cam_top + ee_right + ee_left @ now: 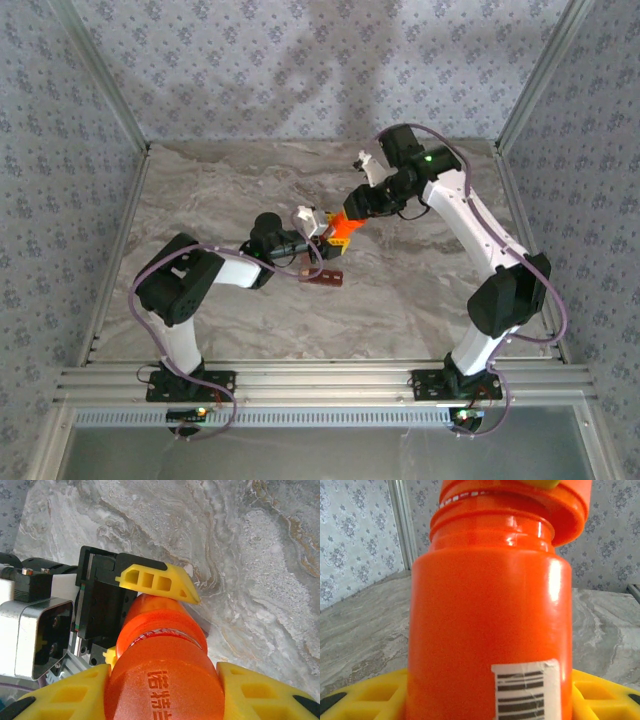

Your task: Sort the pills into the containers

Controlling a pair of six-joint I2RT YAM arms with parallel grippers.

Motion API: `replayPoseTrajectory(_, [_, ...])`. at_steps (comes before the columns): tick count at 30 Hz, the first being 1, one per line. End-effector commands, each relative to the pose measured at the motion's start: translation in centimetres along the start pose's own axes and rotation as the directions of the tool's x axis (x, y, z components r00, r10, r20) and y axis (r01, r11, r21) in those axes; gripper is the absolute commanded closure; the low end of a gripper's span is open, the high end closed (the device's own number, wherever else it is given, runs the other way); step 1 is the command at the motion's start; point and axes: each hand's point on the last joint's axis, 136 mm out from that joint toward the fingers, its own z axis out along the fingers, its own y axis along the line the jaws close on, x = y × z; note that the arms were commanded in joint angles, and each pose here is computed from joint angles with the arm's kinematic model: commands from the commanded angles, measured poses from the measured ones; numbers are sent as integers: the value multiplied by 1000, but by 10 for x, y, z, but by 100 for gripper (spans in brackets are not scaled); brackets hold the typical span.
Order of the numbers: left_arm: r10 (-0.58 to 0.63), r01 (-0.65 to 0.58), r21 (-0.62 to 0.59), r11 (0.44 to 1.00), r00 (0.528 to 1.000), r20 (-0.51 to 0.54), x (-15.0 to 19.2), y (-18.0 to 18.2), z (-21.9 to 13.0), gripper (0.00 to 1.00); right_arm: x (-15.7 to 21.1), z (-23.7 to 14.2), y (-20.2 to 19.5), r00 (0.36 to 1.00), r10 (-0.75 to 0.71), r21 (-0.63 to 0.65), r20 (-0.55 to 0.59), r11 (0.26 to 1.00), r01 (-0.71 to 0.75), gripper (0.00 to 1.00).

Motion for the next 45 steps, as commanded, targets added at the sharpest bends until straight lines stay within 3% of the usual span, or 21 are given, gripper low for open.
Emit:
replayPoseTrajectory(1, [97, -101, 37, 994, 991, 91, -42, -8, -4, 100, 10, 7, -3, 999, 9, -25, -51, 1000, -11, 57])
replayPoseTrajectory(7, [107, -112, 52, 992, 990, 93, -47, -10, -4, 100, 13, 14, 5, 997, -1, -89, -77, 996, -5, 57])
replayPoseTrajectory(21, [129, -134, 45, 990, 987, 95, -57, -9, 0, 100, 21, 28, 8, 993, 3, -103, -121, 995, -15, 57])
replayPoseTrajectory(33, [128, -130, 13, 991, 988, 91, -56, -6, 3, 100, 25, 43, 6, 965, 245, -114, -98, 960, -256, 57])
replayPoseTrajectory(45, [119, -121, 17, 993, 990, 73, -50, -5, 4, 100, 14, 34, 1, 962, 265, -109, -60, 957, -270, 45])
